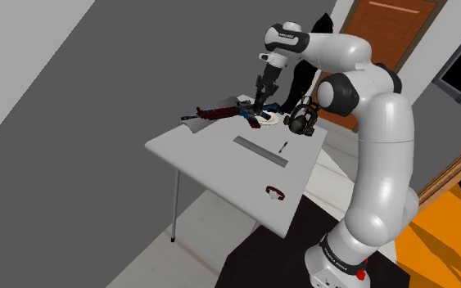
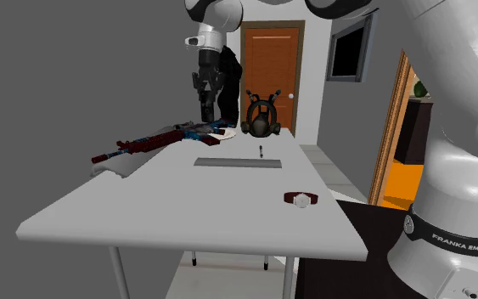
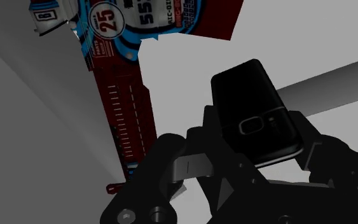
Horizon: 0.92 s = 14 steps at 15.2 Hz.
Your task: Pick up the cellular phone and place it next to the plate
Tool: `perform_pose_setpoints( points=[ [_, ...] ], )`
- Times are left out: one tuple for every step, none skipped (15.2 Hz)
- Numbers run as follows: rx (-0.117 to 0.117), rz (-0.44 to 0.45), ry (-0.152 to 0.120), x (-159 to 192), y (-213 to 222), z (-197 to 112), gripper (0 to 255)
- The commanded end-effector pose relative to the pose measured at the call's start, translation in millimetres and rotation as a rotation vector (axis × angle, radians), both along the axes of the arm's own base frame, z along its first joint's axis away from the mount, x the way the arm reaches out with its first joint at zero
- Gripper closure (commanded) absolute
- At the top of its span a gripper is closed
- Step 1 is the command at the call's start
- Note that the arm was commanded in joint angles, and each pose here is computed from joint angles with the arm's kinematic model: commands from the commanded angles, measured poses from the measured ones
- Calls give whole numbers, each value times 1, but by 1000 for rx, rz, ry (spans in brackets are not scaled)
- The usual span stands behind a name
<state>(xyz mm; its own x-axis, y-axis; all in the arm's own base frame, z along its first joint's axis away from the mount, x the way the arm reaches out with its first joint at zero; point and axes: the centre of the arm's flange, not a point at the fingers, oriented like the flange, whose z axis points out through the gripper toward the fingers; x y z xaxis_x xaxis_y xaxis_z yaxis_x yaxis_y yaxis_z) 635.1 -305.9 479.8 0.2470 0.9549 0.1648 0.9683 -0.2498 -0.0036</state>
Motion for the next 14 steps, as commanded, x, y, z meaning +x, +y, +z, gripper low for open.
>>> perform_pose_setpoints(
  points=[
    [0,0,0,0,0,-10,255],
    [0,0,0,0,0,-15,255],
    [0,0,0,0,0,-20,255],
    [0,0,0,0,0,-26,255],
    [0,0,0,0,0,-31,255],
    [0,0,0,0,0,-36,255],
    [0,0,0,0,0,-42,255],
    [0,0,0,0,0,-47,255],
    [0,0,0,0,0,-52,255],
    [0,0,0,0,0,-57,255],
    [0,0,0,0,0,-63,255],
    [0,0,0,0,0,-68,255],
    [0,0,0,0,0,-73,255],
    [0,0,0,0,0,-79,255]
  ],
)
